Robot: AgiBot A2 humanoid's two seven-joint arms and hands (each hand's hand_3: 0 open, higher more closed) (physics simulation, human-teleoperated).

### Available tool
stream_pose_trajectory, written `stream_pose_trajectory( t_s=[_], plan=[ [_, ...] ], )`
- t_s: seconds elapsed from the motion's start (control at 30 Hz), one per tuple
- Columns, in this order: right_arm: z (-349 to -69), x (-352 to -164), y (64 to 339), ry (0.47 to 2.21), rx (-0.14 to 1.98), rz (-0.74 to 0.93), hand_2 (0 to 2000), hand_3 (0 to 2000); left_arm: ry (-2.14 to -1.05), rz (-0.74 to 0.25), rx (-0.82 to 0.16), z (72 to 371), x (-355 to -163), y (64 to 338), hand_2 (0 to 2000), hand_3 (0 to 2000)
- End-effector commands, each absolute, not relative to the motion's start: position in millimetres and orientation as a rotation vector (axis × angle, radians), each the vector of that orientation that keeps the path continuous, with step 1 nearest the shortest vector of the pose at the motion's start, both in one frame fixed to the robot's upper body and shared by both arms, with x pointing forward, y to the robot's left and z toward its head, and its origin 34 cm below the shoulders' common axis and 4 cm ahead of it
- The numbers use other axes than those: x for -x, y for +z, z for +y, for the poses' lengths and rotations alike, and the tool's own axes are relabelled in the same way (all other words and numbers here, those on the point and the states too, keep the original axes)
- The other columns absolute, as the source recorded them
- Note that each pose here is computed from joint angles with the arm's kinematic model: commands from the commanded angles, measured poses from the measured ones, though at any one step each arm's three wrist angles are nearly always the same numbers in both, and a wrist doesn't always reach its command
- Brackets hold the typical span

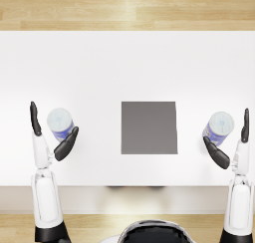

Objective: Pick up the blue can on the left and place it in the middle, then pick up the blue can on the right and place it on top of the can in the middle

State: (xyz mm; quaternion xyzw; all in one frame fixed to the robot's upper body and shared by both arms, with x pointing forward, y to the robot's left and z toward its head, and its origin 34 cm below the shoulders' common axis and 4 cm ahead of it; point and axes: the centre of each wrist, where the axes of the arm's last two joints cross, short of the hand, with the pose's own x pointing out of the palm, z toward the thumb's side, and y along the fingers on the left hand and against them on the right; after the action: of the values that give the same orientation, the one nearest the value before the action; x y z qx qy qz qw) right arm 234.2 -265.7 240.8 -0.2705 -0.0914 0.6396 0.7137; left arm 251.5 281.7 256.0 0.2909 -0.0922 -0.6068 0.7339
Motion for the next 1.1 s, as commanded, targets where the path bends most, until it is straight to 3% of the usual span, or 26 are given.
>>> stream_pose_trajectory(
  t_s=[0.03,0.43,0.57,0.97,1.1],
  plan=[
    [-274,-238.1,225,1.403,0.541,-0.152,0,0,-1.314,-0.155,-0.579,292,-257.1,241,0,0],
    [-277,-266.1,155,1.442,0.3,0.038,0,0,-1.341,0.022,-0.351,300,-277.4,174,0,0],
    [-279,-270.4,138,1.44,0.239,0.08,0,0,-1.376,0.054,-0.315,292,-280.7,161,0,0],
    [-279,-286.8,100,1.428,0.096,0.172,0,0,-1.376,0.174,-0.126,295,-302.6,113,0,0],
    [-277,-291.8,100,1.426,0.086,0.167,0,0,-1.377,0.192,-0.091,294,-307.2,105,0,0]
  ],
)
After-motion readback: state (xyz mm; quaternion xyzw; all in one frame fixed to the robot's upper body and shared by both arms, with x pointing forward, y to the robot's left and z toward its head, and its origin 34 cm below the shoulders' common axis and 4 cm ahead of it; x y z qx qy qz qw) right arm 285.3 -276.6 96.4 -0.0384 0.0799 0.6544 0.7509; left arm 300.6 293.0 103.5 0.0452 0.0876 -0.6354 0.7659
